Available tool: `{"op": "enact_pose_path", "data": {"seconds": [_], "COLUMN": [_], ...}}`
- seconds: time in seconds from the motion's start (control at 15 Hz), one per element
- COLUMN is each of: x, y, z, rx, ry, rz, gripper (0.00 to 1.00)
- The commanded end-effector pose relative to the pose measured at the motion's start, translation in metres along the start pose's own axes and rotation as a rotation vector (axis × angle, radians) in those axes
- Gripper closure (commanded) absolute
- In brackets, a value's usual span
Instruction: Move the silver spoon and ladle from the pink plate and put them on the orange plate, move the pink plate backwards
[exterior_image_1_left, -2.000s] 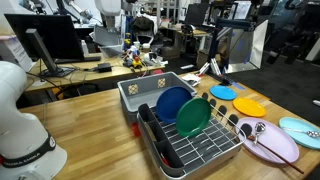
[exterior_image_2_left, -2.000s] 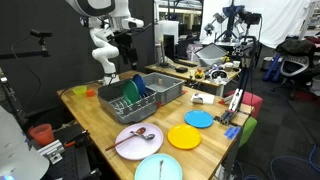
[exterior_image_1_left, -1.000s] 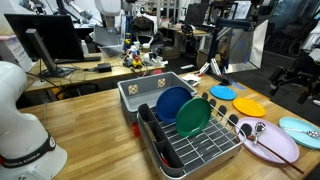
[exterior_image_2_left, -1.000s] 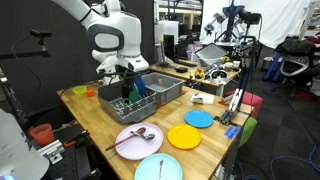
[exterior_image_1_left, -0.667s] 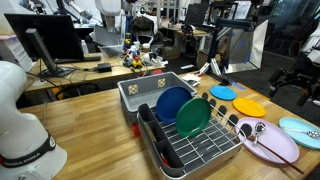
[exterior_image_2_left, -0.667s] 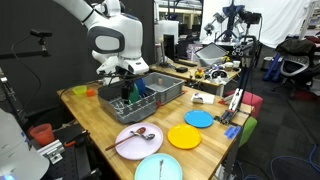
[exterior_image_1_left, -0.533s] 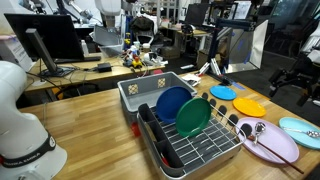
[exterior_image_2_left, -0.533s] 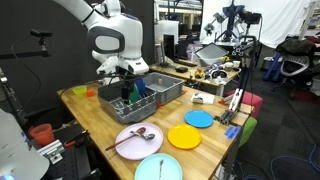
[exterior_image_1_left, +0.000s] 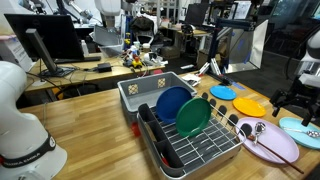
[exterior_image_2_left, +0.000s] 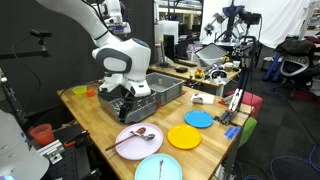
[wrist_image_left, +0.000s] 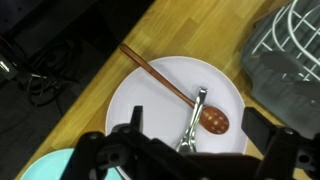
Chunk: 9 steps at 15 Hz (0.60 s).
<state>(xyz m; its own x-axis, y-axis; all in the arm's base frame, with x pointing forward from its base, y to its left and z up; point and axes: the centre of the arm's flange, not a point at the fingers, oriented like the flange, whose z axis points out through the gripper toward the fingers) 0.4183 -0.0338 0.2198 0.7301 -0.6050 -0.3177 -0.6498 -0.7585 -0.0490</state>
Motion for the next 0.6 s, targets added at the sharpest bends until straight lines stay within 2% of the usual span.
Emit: {"op": "enact_pose_path", "data": {"seconds": [0.0, 0.27, 0.53], "x": [0.024, 0.028, 0.028], "y": [-0.002, -0.006, -0.024], "z": [0.033, 0.07, 0.096], "rx": [-0.038, -0.091, -0.111], "ry": [-0.047, -0.135, -0.215], "rz": [0.021, -0.016, -0.033], "gripper": [0.0, 0.0, 0.0]}}
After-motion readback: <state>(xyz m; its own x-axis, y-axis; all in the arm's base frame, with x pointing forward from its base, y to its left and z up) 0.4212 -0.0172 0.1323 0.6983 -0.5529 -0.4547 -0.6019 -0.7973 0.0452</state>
